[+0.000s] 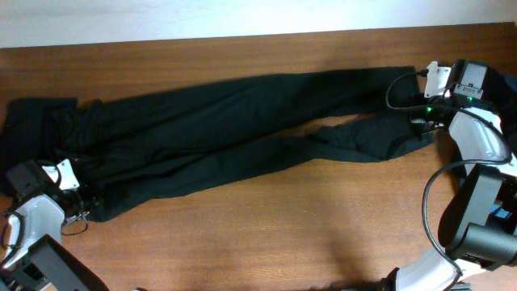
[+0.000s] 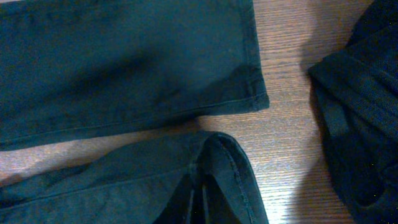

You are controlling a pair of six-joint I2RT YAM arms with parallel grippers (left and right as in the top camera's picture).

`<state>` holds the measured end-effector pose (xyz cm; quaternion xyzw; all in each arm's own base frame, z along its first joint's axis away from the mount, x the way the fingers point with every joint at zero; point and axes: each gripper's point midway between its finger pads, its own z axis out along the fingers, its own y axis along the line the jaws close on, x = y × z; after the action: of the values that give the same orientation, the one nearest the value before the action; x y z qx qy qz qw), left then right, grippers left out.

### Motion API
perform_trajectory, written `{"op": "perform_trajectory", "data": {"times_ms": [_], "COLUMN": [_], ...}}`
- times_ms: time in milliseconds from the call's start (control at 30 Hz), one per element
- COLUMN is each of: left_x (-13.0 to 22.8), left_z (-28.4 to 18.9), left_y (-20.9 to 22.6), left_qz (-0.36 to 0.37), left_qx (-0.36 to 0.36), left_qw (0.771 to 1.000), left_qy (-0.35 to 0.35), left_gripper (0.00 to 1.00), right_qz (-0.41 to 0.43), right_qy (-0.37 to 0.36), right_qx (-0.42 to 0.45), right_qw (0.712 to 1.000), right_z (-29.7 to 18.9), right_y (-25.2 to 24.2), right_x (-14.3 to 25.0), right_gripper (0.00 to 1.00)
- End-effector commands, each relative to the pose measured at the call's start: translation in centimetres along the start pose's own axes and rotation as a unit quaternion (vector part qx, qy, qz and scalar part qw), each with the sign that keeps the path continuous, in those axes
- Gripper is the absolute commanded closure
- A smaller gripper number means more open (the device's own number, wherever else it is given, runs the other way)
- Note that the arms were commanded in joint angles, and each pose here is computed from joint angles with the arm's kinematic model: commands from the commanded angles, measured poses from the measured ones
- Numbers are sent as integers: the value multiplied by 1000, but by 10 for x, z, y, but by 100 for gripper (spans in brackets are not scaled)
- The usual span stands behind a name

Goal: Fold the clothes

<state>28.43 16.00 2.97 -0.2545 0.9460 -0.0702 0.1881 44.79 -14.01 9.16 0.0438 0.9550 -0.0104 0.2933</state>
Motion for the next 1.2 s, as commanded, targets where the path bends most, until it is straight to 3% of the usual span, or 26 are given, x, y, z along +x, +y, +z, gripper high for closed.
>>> {"op": "perform_trajectory", "data": {"times_ms": [0,67,767,1167], "left_x": [3,4,37,3], "left_z": [4,4,-4,-49], "left_y": [-3,-3,-9,4], "left_qz": [9,8,4,1], "left_qx": [11,12,23,-41], "left_qw": [1000,1000,997,995], "left_qy": [3,6,80,90], "left_gripper": [82,100,100,100], "right_qz": [-6,-6,-24,-44], "right_qy": [-11,-10,-67,-53], "right_qx": [9,17,42,29], "right_qw": [1000,1000,997,997], "right_z": [-3,-3,3,46], "right_y": [-5,-8,-62,-66], "right_x": [-10,-10,-25,-9], "right_gripper": [96,96,96,96]}}
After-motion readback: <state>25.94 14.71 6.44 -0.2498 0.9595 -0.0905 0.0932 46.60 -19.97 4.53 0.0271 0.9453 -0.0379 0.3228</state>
